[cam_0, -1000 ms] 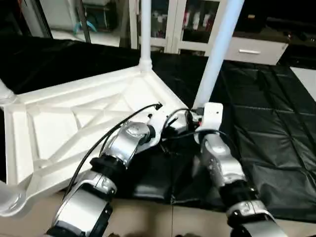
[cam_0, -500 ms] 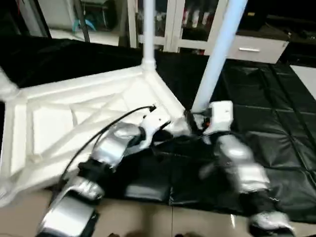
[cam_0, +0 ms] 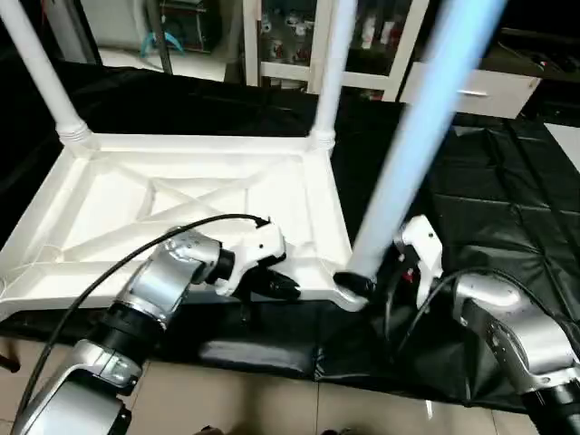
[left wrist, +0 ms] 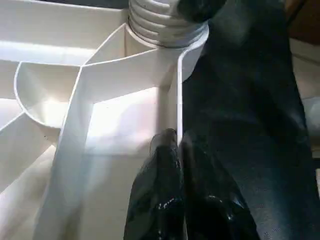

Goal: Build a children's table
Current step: Rotate leg to tighten

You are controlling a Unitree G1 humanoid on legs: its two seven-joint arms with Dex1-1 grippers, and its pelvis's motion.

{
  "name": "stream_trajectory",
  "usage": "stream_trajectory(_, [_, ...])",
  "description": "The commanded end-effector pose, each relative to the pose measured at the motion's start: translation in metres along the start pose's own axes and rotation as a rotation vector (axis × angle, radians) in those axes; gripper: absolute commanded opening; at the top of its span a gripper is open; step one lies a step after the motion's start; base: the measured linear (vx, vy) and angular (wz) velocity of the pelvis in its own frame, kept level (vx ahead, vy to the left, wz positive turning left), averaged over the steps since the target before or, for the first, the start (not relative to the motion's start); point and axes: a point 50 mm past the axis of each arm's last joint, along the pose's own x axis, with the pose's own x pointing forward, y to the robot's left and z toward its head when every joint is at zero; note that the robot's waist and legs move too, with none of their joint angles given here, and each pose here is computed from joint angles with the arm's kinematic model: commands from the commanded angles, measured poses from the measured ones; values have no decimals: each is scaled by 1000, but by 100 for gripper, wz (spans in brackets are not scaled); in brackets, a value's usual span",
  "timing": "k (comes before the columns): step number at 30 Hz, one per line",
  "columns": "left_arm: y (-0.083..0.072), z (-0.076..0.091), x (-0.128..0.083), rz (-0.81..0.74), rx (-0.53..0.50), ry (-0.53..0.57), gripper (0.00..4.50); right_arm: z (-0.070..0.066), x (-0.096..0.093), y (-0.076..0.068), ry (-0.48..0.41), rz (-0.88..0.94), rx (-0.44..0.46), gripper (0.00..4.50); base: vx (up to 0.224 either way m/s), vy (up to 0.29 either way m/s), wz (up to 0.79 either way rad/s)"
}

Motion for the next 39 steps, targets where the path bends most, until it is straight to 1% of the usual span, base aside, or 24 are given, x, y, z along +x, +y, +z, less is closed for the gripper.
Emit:
stream_trajectory(1, [-8, -7, 12, -71, -26, 31, 0, -1, 0, 0, 26, 3, 11, 394, 0, 0, 0])
stream_trajectory(3, [-8, -8, 12, -65, -24, 36, 0, -3, -1, 1, 49, 17, -6, 394, 0, 0, 0])
stream_trajectory(8, [-7, -7, 11, -62, -25, 36, 0, -5, -4, 2, 75, 48, -4, 394, 0, 0, 0])
stream_trajectory(9, [-7, -7, 11, -62, -26, 36, 0, -6, -5, 2, 80, 53, -3, 367, 0, 0, 0])
stream_trajectory(10, [-7, -7, 11, -61, -26, 36, 0, -6, -5, 2, 81, 54, -2, 358, 0, 0, 0])
stream_trajectory(12, [-6, -7, 10, -59, -26, 36, 0, -8, -7, 2, 93, 64, -2, 355, 0, 0, 0])
stream_trajectory(15, [-6, -7, 10, -56, -27, 34, 0, -9, -8, 2, 93, 68, 8, 317, 0, 0, 0])
stream_trajectory(18, [-4, -7, 10, -52, -27, 35, 0, -9, -8, 2, 100, 73, 11, 308, 0, 0, 0])
stream_trajectory(19, [-4, -7, 10, -51, -27, 35, 0, -9, -8, 2, 98, 73, 14, 289, 0, 0, 0])
stream_trajectory(20, [-4, -7, 10, -51, -27, 35, 0, -9, -8, 1, 98, 73, 15, 284, 0, 0, 0])
stream_trajectory(29, [-4, -8, 10, -54, -27, 36, 0, -10, -7, 1, 102, 74, 20, 277, 0, 0, 0])
stream_trajectory(31, [-2, -7, 12, -21, -35, 23, 0, -14, 2, -8, 81, -80, 37, 277, 0, 0, 0])
stream_trajectory(32, [-2, -7, 12, -21, -35, 23, 0, -14, 2, -8, 81, -80, 37, 277, 0, 0, 0])
stream_trajectory(34, [5, -2, 20, 79, -64, -6, 0, -19, 17, -17, 30, -291, 122, 276, 0, 0, 0])
stream_trajectory(35, [6, -1, 21, 89, -66, -8, 0, -19, 18, -17, 24, -308, 130, 276, 0, 0, 0])
stream_trajectory(36, [10, 1, 27, 146, -80, -17, 0, -22, 26, -20, -10, -417, 172, 275, 0, 0, 0])
stream_trajectory(37, [11, 1, 27, 151, -82, -18, 0, -22, 27, -20, -11, -424, 175, 275, 0, 0, 0])
stream_trajectory(38, [15, 3, 31, 204, -102, -30, 0, -24, 32, -22, -29, -500, 206, 275, 0, 0, 0])
stream_trajectory(39, [17, 4, 32, 226, -112, -35, 0, -24, 34, -22, -35, -529, 217, 275, 0, 0, 0])
